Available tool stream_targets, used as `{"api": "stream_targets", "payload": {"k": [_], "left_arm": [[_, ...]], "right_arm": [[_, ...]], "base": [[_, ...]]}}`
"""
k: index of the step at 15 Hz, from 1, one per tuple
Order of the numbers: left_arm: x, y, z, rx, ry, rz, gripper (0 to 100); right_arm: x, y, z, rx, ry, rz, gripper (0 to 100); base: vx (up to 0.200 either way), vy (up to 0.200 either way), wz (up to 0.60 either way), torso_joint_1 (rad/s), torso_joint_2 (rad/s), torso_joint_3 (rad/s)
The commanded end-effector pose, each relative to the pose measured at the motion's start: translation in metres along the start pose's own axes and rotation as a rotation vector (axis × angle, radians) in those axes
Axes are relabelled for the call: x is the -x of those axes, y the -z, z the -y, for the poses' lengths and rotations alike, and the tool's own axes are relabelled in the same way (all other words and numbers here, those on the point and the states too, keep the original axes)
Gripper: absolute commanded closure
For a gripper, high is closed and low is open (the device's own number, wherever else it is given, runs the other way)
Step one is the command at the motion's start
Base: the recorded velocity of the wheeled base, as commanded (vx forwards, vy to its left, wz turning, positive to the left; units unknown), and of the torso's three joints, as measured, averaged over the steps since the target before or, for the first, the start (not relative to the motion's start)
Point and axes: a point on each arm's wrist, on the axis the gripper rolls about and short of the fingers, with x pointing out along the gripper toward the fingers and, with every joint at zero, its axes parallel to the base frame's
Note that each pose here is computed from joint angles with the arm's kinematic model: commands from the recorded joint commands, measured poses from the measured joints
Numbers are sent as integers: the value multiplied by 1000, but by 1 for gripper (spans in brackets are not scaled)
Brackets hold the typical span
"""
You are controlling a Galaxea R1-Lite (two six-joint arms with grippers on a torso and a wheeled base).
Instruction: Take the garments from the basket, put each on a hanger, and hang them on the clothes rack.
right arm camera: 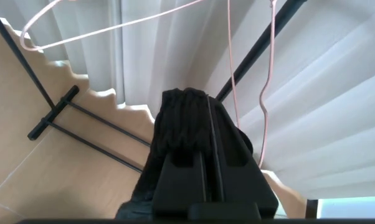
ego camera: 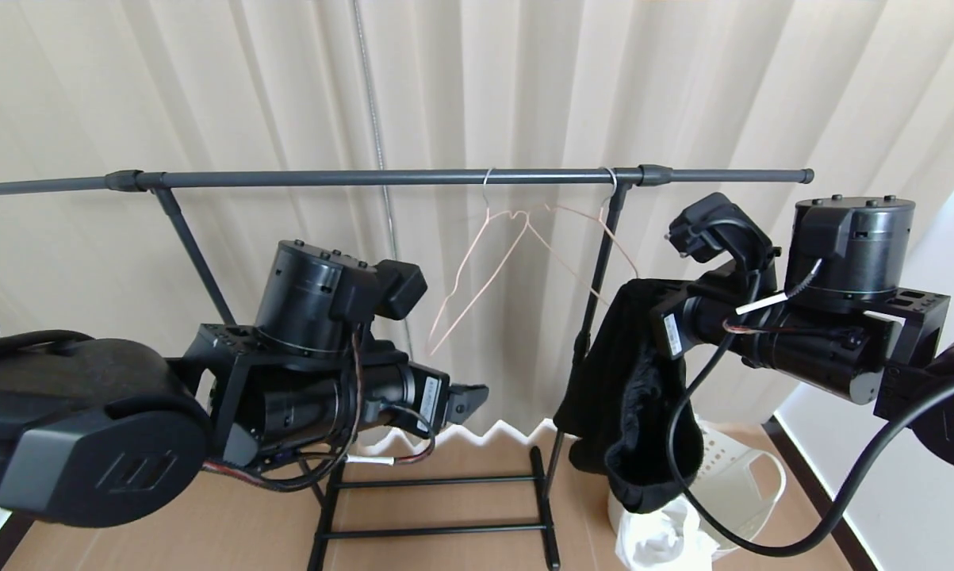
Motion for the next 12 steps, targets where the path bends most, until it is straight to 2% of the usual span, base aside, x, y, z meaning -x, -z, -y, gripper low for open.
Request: {"api": "stream_targets", "payload": {"k": [1, 4, 6, 7, 10, 12], "left_arm": [[-32, -12, -11, 22, -105, 8, 0], [-62, -37, -29, 27, -205, 68, 0], [-64, -39, -30, 21, -210, 72, 0], [-86, -51, -37, -18, -225, 92, 0], [-112, -66, -35, -45, -227, 138, 0], [-127, -71, -32, -54, -237, 154, 0]], "right_arm": [[3, -1, 0, 9, 0, 8, 100], [12, 5, -1, 63, -7, -1, 100], [14, 5, -2, 74, -12, -1, 100], [23, 12, -17, 129, -69, -11, 100], [32, 18, -34, 204, -132, -16, 100], [36, 17, -34, 220, -133, -7, 100]], "base": [[0, 0, 0, 0, 0, 0], [0, 0, 0, 0, 0, 0], [0, 0, 0, 0, 0, 0], [0, 0, 0, 0, 0, 0], [0, 0, 0, 0, 0, 0], [0, 0, 0, 0, 0, 0]]}}
